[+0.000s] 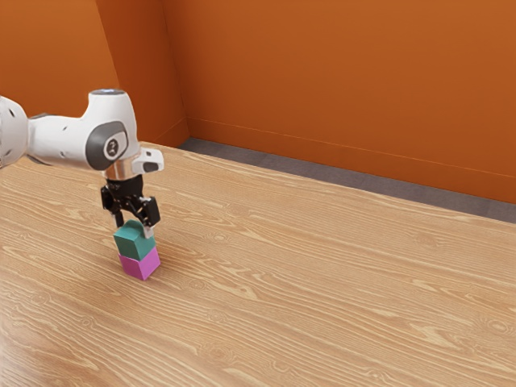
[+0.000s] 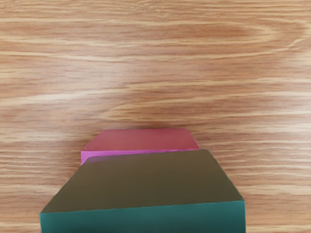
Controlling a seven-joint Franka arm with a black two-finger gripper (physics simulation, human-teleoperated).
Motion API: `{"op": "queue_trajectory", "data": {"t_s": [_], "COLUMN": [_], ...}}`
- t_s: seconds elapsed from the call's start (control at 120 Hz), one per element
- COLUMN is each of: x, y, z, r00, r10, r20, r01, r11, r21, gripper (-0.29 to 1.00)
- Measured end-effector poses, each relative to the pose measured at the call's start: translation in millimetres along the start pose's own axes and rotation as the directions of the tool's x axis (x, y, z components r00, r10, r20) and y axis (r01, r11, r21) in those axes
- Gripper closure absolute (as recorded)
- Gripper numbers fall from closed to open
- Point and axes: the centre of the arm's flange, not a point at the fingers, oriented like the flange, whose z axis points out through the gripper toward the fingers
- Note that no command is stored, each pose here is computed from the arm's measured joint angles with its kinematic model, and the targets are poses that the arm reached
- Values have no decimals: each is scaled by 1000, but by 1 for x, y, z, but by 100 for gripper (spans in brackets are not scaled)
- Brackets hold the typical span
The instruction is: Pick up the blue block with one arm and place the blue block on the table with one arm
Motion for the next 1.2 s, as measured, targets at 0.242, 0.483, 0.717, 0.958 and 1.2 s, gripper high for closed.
{"op": "queue_trajectory", "data": {"t_s": [0.242,0.483,0.717,0.958,1.2], "x": [3,7,8,9,30], "y": [-4,-5,-6,-2,56], "z": [11,23,21,8,-31], "r00": [1000,1000,1000,1000,995], "r10": [-4,-4,-5,-1,92], "r20": [16,31,26,4,-43], "r01": [4,4,5,1,-92], "r11": [1000,1000,1000,1000,996], "r21": [-2,-6,-7,-4,-13], "gripper": [0,0,18,32,32]}}
